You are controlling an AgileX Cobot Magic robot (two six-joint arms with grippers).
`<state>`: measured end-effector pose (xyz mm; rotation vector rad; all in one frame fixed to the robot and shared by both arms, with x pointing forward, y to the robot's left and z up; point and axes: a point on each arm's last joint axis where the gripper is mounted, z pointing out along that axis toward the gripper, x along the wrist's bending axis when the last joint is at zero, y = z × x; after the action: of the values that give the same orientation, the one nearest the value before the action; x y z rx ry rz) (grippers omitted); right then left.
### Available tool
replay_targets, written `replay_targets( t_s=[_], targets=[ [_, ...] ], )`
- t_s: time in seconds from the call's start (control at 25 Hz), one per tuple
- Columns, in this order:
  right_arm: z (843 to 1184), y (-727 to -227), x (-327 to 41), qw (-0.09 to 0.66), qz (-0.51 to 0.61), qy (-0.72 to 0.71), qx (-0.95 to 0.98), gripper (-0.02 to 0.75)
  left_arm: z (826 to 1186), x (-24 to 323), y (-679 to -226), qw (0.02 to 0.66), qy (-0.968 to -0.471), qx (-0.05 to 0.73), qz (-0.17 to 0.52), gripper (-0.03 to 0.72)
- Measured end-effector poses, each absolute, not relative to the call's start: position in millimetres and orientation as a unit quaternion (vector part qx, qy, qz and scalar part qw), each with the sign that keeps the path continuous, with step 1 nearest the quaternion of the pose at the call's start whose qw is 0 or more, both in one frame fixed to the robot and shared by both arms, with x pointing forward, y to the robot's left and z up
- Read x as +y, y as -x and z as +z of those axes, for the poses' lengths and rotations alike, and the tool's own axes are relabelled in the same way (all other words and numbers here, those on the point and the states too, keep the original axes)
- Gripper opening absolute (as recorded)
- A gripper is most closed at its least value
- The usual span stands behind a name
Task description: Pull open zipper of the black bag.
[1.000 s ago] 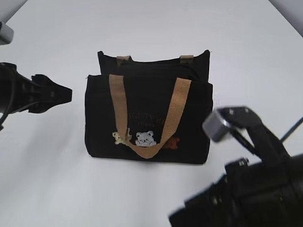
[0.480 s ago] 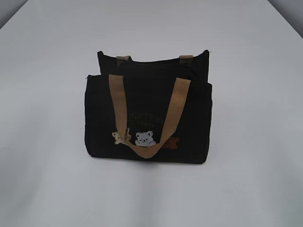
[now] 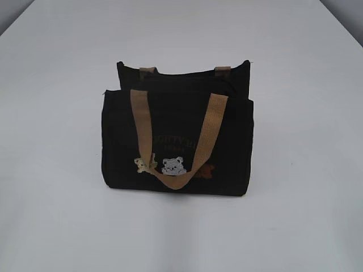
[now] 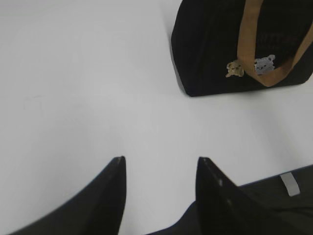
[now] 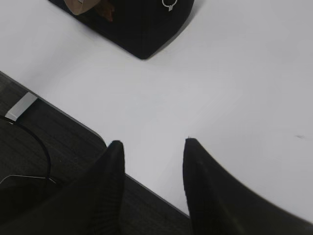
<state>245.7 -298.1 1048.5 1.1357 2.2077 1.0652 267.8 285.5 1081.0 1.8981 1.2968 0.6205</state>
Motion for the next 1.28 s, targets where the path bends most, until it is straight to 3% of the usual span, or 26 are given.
replay_targets(
  t_s=[0.24, 1.12, 1.28],
  targets=[
    [1045, -245, -295, 0.214, 0.4, -0.4, 0.796, 0.319, 1065, 299, -230, 0.431, -0.703, 0.477, 0.304, 0.354],
    [1045, -234, -303, 0.235, 0.442, -0.387, 0.775, 0.309, 1060, 298, -228, 0.443, -0.701, 0.468, 0.305, 0.298],
    [1045, -233, -302, 0.261, 0.428, -0.436, 0.748, 0.309, 1060, 298, -228, 0.438, -0.693, 0.48, 0.312, 0.298]
  ],
)
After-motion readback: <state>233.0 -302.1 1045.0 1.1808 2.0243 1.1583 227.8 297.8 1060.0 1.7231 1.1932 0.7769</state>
